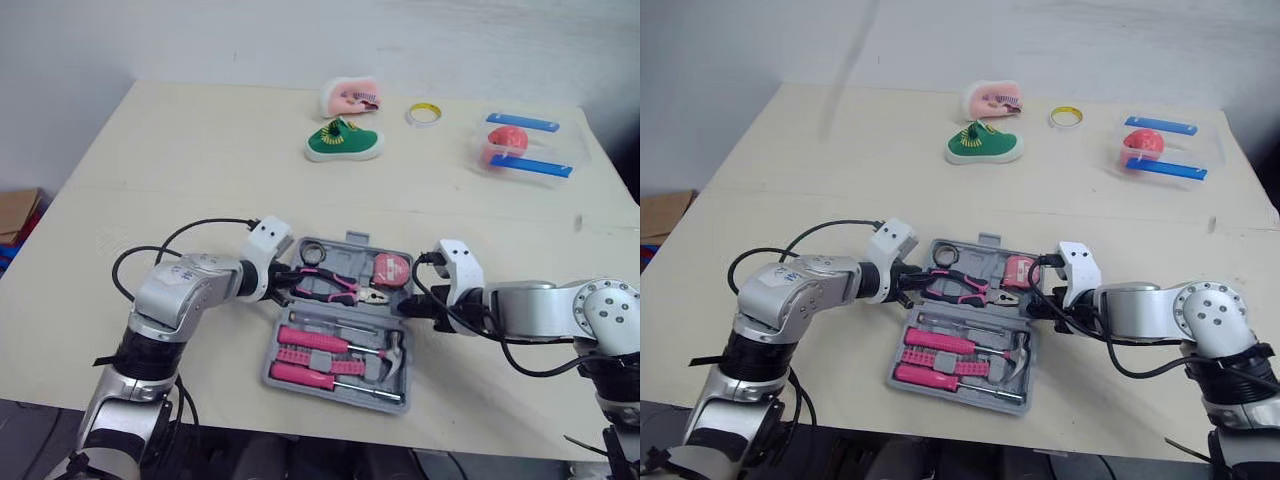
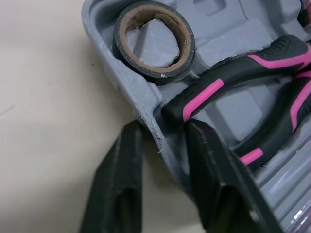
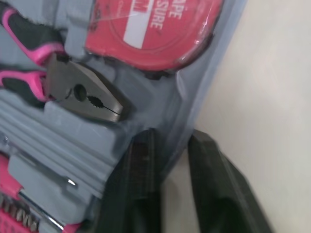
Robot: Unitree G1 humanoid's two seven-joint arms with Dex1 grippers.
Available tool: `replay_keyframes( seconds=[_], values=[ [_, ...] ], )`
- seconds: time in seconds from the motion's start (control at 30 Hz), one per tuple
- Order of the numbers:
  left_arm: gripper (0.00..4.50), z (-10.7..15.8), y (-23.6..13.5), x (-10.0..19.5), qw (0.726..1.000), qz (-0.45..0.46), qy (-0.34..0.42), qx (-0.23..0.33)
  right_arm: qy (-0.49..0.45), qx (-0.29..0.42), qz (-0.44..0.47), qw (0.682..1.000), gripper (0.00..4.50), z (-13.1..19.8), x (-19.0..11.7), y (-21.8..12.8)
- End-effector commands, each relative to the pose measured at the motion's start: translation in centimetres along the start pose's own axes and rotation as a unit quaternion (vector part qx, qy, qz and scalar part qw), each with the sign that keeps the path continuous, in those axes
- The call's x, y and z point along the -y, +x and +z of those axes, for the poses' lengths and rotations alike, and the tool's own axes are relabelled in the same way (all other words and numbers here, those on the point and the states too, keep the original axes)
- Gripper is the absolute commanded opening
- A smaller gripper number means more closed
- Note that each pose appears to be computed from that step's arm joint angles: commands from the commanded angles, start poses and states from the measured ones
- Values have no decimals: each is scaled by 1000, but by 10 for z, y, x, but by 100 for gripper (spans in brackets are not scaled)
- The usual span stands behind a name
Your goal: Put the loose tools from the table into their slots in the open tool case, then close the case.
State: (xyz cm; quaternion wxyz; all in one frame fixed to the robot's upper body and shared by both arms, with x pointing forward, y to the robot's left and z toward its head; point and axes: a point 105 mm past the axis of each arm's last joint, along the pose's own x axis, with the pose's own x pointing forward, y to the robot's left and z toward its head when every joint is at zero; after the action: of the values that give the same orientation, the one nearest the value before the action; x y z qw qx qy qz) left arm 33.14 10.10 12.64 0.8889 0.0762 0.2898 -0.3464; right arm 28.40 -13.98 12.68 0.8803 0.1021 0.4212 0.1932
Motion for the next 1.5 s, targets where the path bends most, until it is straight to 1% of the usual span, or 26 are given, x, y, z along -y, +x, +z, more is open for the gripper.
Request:
replay_keyframes(
  seconds=[0.03, 0.1, 0.2, 0.3, 0.43, 0.5, 0.57, 0.67, 0.77, 0.83, 0.87, 0.93, 0.97, 1.03, 1.07, 1.1, 1.13, 1.2, 1.23, 1.27, 1.3, 1.33, 1.37, 1.4, 1.43, 1.5],
  values=[
    [24, -10, 2, 4, 1000, -7, -15, -11, 4, -5, -31, 999, 0, -4, 8, 3],
    [20, -7, 0, 2, 1000, -4, -16, -2, 4, 2, -33, 999, 0, -2, 7, 2],
    [17, 5, -5, 1, 999, -10, -23, 44, -29, 43, -40, 998, 0, 11, 6, -2],
    [13, 33, -13, 2, 988, -15, 2, 152, -104, 109, -38, 988, 0, 27, -1, -9],
    [13, 55, -26, -2, 965, 4, 52, 257, -154, 179, -35, 971, 0, 38, -3, -15],
    [13, 60, -30, -3, 953, 11, 71, 293, -173, 209, -37, 962, 0, 41, -2, -16],
    [13, 61, -33, -4, 942, 15, 103, 319, -216, 241, -47, 945, 0, 43, 1, -16],
    [13, 51, -34, -7, 932, 25, 127, 339, -311, 282, -80, 904, 0, 41, 12, -14],
    [13, 42, -33, -11, 927, 44, 175, 329, -374, 295, -106, 873, 0, 33, 27, -9],
    [13, 34, -34, -18, 918, 67, 201, 335, -425, 324, -128, 836, 0, 31, 36, -7],
    [13, 26, -32, -20, 916, 76, 225, 324, -448, 331, -138, 819, 0, 29, 40, -5],
    [13, 16, -31, -15, 896, 69, 303, 317, -503, 338, -139, 783, 0, 23, 40, -1],
    [13, 10, -31, -17, 893, 77, 312, 316, -525, 351, -142, 762, 0, 22, 38, 0],
    [13, 3, -34, -15, 879, 78, 339, 327, -543, 367, -158, 738, 0, 19, 40, 0],
    [46, 2, -37, -13, 871, 78, 347, 339, -541, 362, -141, 746, 39, 12, 39, 3],
    [83, 0, -40, -13, 865, 78, 357, 344, -555, 363, -137, 736, 87, 8, 37, 4],
    [109, -2, -41, -13, 862, 80, 361, 348, -566, 364, -133, 728, 116, 6, 35, 4],
    [208, -6, -45, -14, 860, 84, 370, 342, -576, 368, -145, 715, 228, 4, 36, 1],
    [247, -10, -50, -14, 858, 80, 375, 341, -588, 369, -160, 702, 271, 4, 40, -4],
    [303, -13, -54, -14, 857, 76, 379, 341, -597, 369, -169, 692, 328, 4, 42, -8],
    [348, -21, -57, -20, 860, 85, 387, 322, -603, 362, -184, 687, 379, 2, 49, -12],
    [382, -32, -63, -31, 875, 91, 368, 302, -604, 348, -198, 689, 417, -2, 62, -18],
    [382, -49, -70, -49, 897, 112, 335, 266, -603, 328, -211, 696, 417, -10, 76, -25],
    [382, -62, -76, -61, 911, 126, 310, 242, -603, 315, -219, 700, 417, -17, 86, -31],
    [382, -84, -86, -77, 929, 135, 281, 197, -603, 296, -224, 706, 417, -26, 99, -41],
    [382, -99, -98, -83, 946, 111, 251, 172, -595, 261, -201, 733, 417, -43, 111, -50]
  ],
)
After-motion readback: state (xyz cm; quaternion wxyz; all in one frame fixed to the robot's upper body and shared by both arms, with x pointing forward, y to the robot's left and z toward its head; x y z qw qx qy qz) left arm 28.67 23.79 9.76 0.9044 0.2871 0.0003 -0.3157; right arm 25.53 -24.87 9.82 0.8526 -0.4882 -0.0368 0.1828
